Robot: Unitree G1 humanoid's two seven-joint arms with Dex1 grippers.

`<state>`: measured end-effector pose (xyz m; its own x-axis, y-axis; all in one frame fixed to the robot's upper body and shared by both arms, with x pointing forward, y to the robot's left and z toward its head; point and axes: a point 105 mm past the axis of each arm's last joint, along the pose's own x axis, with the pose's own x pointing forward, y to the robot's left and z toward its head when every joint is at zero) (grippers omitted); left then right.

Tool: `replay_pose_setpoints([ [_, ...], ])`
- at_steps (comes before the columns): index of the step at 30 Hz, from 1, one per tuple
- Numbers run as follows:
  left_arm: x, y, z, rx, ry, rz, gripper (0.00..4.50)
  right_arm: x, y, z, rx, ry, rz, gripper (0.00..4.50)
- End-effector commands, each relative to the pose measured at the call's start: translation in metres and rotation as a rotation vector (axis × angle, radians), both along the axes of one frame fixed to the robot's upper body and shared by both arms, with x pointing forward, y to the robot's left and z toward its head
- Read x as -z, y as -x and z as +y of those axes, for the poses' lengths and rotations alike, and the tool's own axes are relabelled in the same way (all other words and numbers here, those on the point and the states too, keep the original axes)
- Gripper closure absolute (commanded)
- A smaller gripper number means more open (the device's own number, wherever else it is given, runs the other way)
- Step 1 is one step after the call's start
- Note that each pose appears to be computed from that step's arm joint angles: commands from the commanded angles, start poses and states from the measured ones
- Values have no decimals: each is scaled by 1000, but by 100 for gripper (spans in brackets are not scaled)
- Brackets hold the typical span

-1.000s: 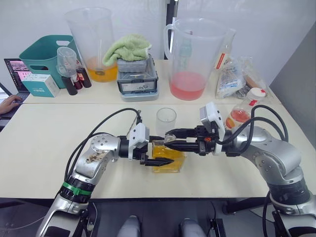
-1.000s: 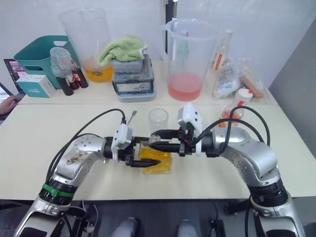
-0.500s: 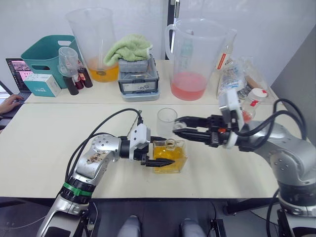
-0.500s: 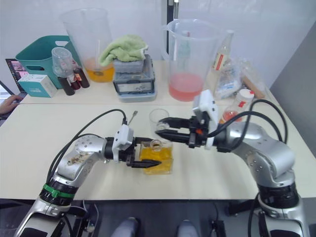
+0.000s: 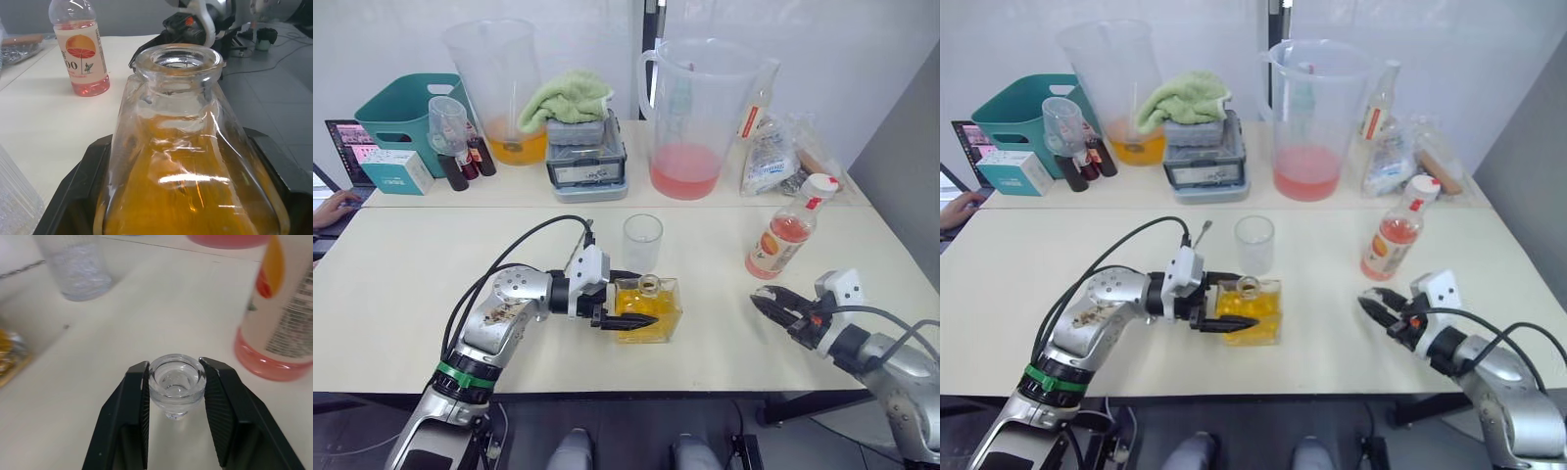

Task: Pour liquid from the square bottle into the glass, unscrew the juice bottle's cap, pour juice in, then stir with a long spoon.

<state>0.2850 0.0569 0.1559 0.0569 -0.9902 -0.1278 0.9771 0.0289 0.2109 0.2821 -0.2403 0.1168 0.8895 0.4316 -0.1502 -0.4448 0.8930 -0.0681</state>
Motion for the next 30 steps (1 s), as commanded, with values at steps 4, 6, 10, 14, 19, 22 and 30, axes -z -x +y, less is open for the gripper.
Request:
replay_pose_setpoints([
  [4,-7,1,-4,32,5,-13,168,23,-3,-28,156,33,-25,344],
  [6,-7,1,-4,30,6,-16,168,32,-4,-30,173,26,-5,344],
  [10,-9,0,-3,25,12,-22,168,38,-5,-29,179,-9,11,344],
  [14,-15,-1,0,16,30,-34,168,39,-5,-30,184,-24,7,200],
  [19,-30,-3,12,-18,54,-64,168,27,-5,-32,182,-36,-47,36],
  [22,-48,-8,31,-87,78,-83,168,7,-3,-30,171,-19,-104,0],
  [30,-66,-1,79,-216,41,-52,168,-46,12,-11,68,3,-209,0],
])
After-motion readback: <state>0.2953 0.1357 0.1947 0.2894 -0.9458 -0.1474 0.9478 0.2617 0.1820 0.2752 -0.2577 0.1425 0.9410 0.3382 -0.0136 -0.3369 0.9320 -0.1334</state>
